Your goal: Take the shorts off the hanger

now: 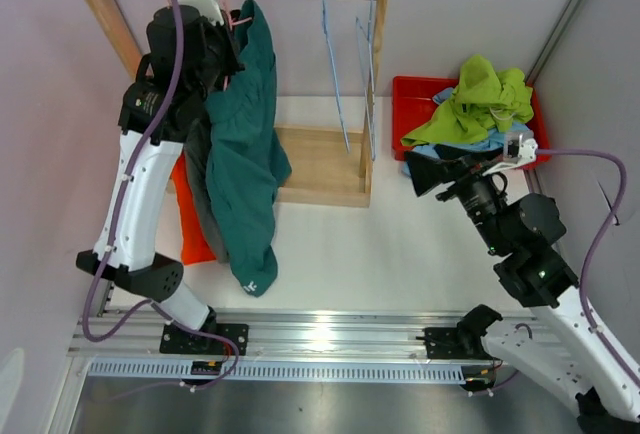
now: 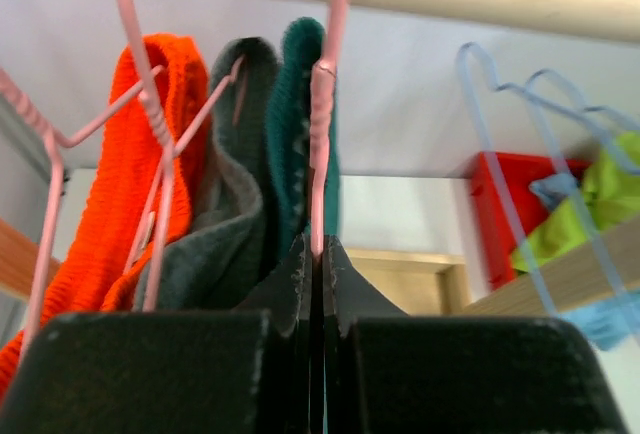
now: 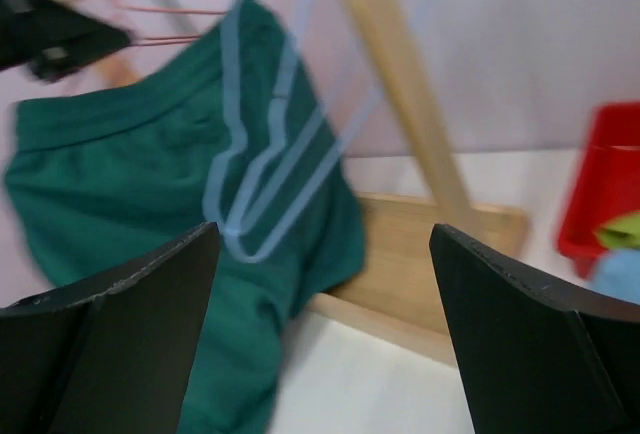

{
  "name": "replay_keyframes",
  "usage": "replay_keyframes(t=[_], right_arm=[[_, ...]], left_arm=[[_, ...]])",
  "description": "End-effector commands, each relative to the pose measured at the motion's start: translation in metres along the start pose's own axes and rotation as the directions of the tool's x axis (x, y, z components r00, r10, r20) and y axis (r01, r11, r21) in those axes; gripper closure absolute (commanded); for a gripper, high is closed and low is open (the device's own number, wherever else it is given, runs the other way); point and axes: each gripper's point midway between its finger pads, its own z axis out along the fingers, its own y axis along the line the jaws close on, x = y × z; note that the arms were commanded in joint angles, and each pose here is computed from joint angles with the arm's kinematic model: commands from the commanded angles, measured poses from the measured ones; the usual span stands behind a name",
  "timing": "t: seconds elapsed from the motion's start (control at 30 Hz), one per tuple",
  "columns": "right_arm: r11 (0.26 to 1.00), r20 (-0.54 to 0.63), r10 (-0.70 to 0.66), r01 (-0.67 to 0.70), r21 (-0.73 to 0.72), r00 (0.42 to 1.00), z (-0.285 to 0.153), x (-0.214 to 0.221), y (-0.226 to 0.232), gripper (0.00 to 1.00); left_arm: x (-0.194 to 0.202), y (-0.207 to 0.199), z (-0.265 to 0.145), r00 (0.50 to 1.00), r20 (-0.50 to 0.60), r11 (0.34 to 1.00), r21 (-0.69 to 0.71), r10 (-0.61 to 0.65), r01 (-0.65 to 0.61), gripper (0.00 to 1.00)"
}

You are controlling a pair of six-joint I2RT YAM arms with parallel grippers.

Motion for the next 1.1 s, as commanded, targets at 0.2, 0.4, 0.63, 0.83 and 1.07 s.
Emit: replay_keyframes(t=[0.2,0.4,0.63,0.83,1.07], right_arm=[[0.954,-0.140,-0.203,0.163,-0.252,0.969,0.041,0.071,0.155,0.01],[0.931,-0.197,-0.210,0.134,-0.339,0.958,0.055,0.119,0.233,0.01],[0.941,-0.227,-0.214,0.138,-0.309,0.950,0.075,0.169,0.256,0.01],[0.944,-0.223,-0.193,0.119,-0.307,0.955,0.093,0.199,0.274,0.01],[0.928,-0.198,-0.181,0.100,-0.358,0.963,0.094,0.212,0.304,0.03]], left_arm=[[-0.025,-0.049,-0.027,0.991,-0.042,0.968,0.211,-0.126,0.132,1.00],[-0.028,-0.060,-0.040,0.989,-0.046,0.951,0.271,-0.140,0.147,1.00],[-0.038,-0.062,-0.057,0.987,-0.029,0.938,0.310,-0.156,0.158,1.00],[-0.033,-0.061,-0.062,0.987,-0.042,0.937,0.310,-0.153,0.159,1.00],[-0.027,-0.060,-0.065,0.987,-0.044,0.934,0.320,-0.154,0.160,1.00]])
